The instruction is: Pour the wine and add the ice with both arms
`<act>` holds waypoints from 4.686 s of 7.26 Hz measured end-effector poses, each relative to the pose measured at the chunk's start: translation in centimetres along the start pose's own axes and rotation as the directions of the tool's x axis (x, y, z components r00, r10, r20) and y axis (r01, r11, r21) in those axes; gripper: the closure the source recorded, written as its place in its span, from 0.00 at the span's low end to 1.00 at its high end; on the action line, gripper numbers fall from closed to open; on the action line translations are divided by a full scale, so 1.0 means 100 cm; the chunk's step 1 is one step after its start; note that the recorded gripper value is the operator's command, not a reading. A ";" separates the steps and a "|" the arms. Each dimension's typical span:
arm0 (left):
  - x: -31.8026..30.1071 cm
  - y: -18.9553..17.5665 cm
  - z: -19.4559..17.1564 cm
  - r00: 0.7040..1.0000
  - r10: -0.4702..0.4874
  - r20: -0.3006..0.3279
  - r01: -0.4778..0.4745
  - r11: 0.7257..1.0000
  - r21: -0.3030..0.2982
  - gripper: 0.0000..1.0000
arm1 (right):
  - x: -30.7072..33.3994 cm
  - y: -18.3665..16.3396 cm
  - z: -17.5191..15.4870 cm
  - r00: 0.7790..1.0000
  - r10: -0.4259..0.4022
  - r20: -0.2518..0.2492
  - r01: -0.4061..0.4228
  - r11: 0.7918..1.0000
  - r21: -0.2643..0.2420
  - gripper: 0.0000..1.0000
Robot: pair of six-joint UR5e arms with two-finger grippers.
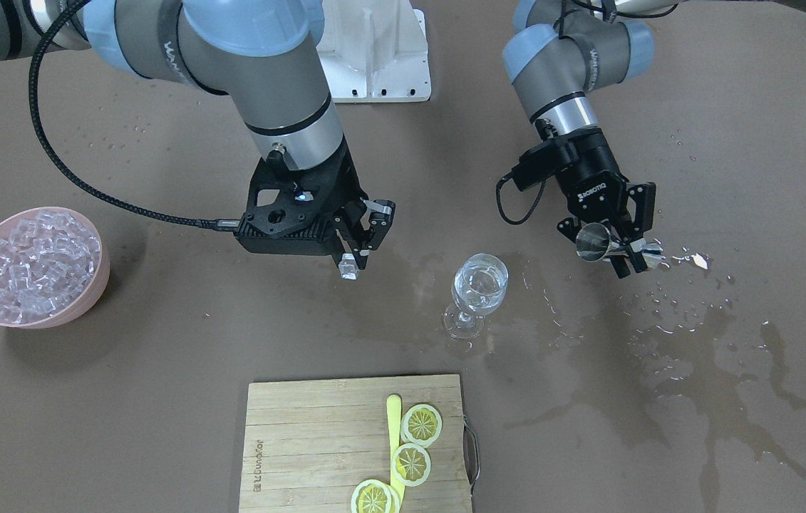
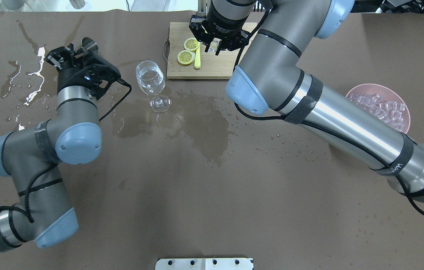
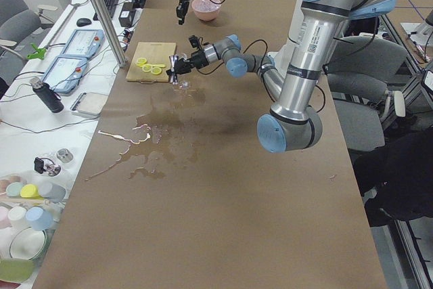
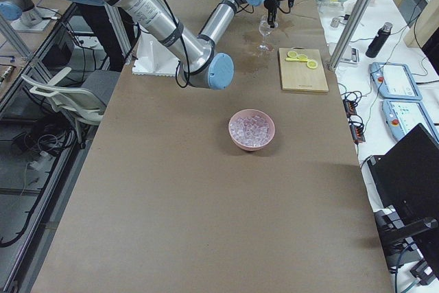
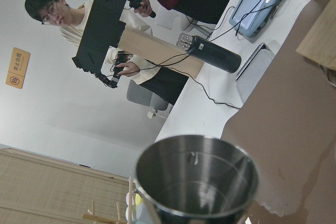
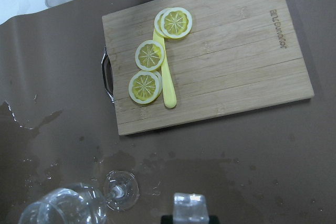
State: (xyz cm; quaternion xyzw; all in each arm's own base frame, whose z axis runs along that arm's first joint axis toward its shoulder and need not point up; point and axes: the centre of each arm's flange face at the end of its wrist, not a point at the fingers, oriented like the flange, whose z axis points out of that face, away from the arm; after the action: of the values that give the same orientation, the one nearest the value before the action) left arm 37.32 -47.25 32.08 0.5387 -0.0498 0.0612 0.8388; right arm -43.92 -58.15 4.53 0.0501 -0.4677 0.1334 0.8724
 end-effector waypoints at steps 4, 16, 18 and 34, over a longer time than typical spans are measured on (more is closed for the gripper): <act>-0.114 0.114 0.081 0.908 -0.334 -0.254 0.338 0.941 -0.029 0.91 | -0.069 0.001 0.023 0.999 0.034 0.027 -0.035 0.999 0.008 1.00; -0.221 0.408 0.177 0.710 -0.666 -0.230 0.617 0.745 -0.253 0.88 | -0.126 0.072 0.090 0.997 -0.019 0.078 0.013 0.997 0.077 0.00; -0.201 0.377 0.182 0.682 -0.668 -0.299 0.616 0.744 -0.258 0.88 | -0.123 0.058 0.078 0.996 -0.014 0.088 0.008 0.997 0.078 0.00; -0.149 0.359 0.187 0.583 -0.706 -0.403 0.577 0.708 -0.406 0.89 | 0.634 -0.190 -0.070 0.944 -0.307 -0.123 0.310 0.951 0.006 0.00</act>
State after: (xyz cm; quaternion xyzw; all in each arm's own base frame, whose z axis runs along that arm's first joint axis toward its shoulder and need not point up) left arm 16.71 -50.21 69.84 0.3786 0.3767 -0.1080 0.8385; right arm 0.39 -63.13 53.93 0.1255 -0.3987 0.0040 0.9085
